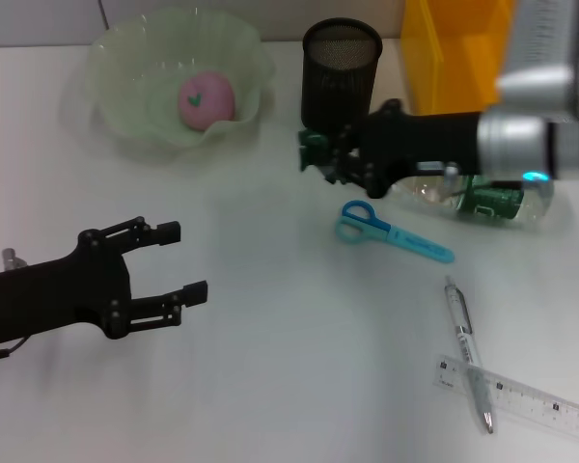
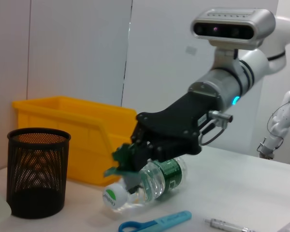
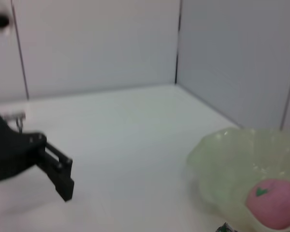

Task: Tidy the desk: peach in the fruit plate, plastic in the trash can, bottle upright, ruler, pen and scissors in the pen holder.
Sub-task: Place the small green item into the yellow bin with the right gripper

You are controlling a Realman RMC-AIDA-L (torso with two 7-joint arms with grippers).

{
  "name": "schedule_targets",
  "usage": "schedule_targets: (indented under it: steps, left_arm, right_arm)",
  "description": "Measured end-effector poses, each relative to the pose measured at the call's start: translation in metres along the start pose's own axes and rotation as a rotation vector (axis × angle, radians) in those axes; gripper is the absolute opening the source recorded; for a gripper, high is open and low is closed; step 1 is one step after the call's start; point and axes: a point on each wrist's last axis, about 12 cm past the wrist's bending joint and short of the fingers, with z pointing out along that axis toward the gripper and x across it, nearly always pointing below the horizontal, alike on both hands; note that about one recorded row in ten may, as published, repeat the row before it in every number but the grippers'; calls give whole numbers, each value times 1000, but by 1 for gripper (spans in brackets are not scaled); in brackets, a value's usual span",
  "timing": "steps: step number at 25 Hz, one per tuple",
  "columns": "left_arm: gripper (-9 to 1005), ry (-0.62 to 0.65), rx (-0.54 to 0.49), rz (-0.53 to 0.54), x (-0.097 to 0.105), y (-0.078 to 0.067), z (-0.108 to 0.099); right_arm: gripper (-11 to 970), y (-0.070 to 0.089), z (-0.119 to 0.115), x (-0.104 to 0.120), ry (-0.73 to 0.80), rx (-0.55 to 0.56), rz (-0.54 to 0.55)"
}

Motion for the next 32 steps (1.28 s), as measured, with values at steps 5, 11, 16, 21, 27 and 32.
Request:
schedule_targets:
  steps: [5,11,16,21,27,32]
  left_arm:
    - [786,-20,11,11,-2,-2,11]
    - [783,-64,-9,33,-4,-4,23]
    - [780,-100,-13,55,-5,-7,35]
    - [778,-105,9,68,-10,-6,45]
    - [775,-102,13,74,-12,-5,48]
    - [772,-102,15,70,-12,-4,48]
  right_arm:
    - [34,4,-39,23,-147,27,111]
    - [35,15,-61,43,-281,62,185]
    - [35,20,-75,58,-365,140,241]
    - [36,18,-92,68,-472,267,286]
    - [36,6,-107,74,-530,425,306]
    - [37,-13,-100,75,-532,576,317]
